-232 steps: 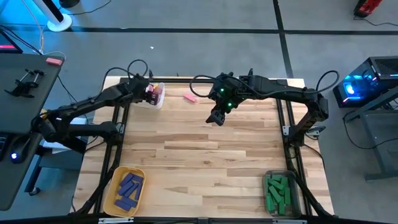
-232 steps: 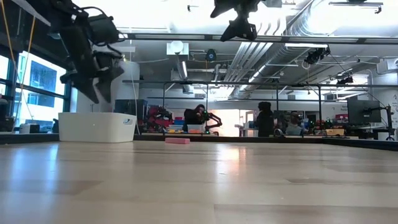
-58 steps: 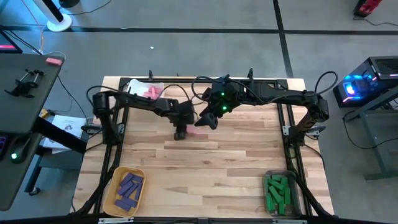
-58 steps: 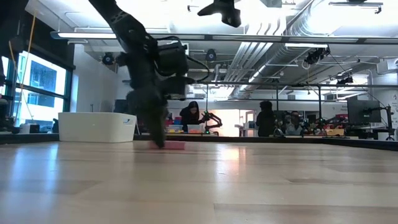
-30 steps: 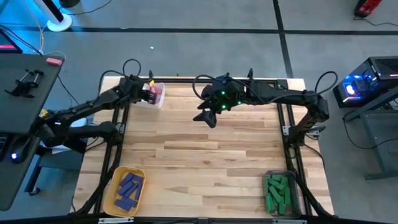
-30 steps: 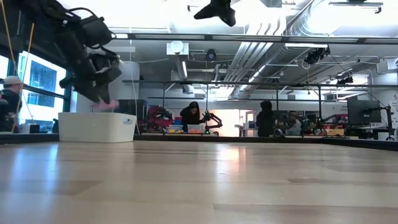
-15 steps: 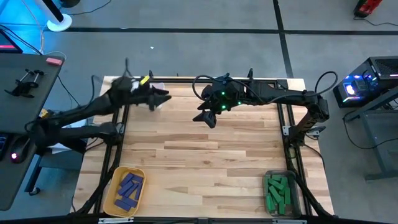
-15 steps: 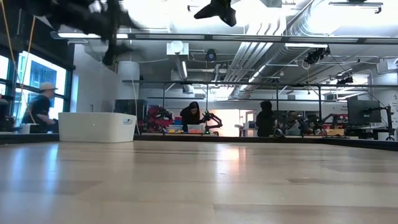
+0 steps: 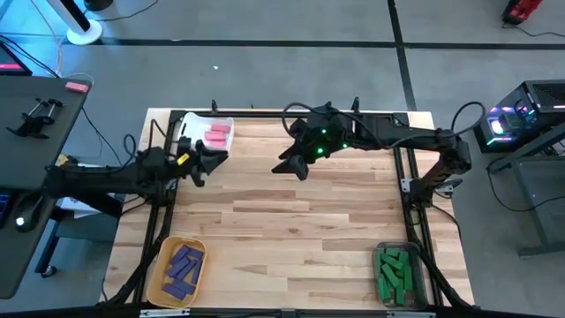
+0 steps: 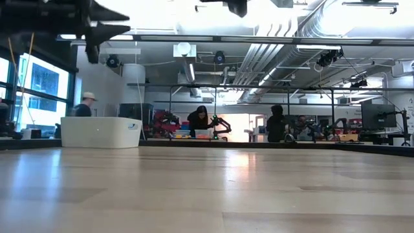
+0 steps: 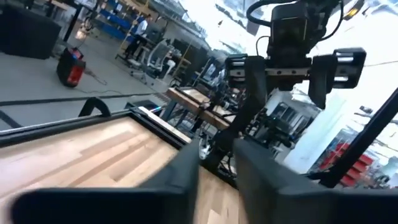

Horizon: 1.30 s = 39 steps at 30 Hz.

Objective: Sort blocks
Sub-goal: Return to Home Position

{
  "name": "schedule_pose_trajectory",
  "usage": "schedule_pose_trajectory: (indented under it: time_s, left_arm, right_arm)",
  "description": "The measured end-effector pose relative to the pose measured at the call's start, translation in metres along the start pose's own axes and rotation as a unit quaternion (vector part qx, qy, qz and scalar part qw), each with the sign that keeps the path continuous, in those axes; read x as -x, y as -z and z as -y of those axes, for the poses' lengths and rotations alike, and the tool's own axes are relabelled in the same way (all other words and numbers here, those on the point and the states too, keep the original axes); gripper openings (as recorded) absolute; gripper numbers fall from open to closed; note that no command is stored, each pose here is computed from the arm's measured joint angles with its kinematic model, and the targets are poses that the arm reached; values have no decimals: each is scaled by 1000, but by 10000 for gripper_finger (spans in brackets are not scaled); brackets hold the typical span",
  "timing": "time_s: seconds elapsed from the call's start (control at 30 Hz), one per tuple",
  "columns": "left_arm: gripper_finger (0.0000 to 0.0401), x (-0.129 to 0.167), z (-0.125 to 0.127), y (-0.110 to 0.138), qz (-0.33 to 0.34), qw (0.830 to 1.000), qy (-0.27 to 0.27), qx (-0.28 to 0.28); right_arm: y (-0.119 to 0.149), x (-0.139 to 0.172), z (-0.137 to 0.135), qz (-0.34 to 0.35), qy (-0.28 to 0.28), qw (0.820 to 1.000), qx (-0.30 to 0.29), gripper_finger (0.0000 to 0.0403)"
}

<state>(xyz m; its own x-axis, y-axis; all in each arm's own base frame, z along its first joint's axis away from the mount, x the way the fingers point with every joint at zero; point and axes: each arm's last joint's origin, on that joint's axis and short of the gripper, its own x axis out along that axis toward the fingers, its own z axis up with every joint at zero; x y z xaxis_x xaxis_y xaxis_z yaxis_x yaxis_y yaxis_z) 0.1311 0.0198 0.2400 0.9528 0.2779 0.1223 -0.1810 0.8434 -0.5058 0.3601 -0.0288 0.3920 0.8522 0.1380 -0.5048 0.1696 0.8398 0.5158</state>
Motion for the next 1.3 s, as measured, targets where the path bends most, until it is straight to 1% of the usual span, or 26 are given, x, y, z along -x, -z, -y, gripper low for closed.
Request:
schedule_pose_trajectory:
  time_s: [0.07,0.1,0.13,0.23,0.33,0.43,0.53,0.6,0.63,0.67,0.77,0.87,0.97,1.07,1.1,1.17,1.23,1.3]
  left_arm:
    - [36,7,-6,7,9,1000,6,4]
    - [18,10,-10,12,15,1000,10,7]
    - [11,13,-12,14,23,999,15,16]
    - [13,22,-19,23,40,997,40,45]
    - [2,30,-25,32,57,994,60,66]
    - [2,32,-25,34,50,995,55,65]
    - [1,32,-24,32,57,995,57,52]
    - [1,32,-24,33,52,996,60,50]
    - [1,32,-24,34,46,996,62,51]
    - [1,32,-25,35,38,996,64,57]
    - [1,32,-25,37,16,994,76,80]
    - [1,32,-24,38,9,992,84,90]
    - [1,32,-24,38,9,992,84,91]
    - [1,32,-24,38,9,992,84,91]
    - [1,32,-24,38,9,992,84,91]
    - [1,32,-24,38,9,992,84,89]
    - [1,32,-24,38,9,993,84,81]
    - [1,32,-24,38,10,994,83,73]
  right_arm:
    - [0,4,-2,-2,-9,1000,-16,232]
    - [0,5,-3,-2,-9,1000,-16,232]
    - [0,7,-5,0,-13,1000,-14,232]
    - [1,15,-11,6,-22,1000,-6,225]
    - [1,27,-18,13,-30,999,0,203]
    - [2,41,-21,17,-32,999,-15,162]
    - [8,55,-23,-3,-20,999,-28,95]
    - [17,65,-25,-29,2,999,-43,38]
    - [23,70,-25,-44,18,998,-51,20]
    - [29,74,-25,-56,32,996,-57,12]
    - [54,84,-19,-82,49,991,-91,17]
    - [87,93,-3,-76,43,988,-130,5]
    - [119,95,17,-21,-4,988,-153,4]
    - [139,89,41,82,-75,984,-140,1]
    - [144,85,50,120,-104,979,-129,1]
    - [151,78,67,175,-164,966,-99,1]
    - [162,71,87,198,-198,956,-90,0]
    - [173,68,100,209,-218,949,-91,0]
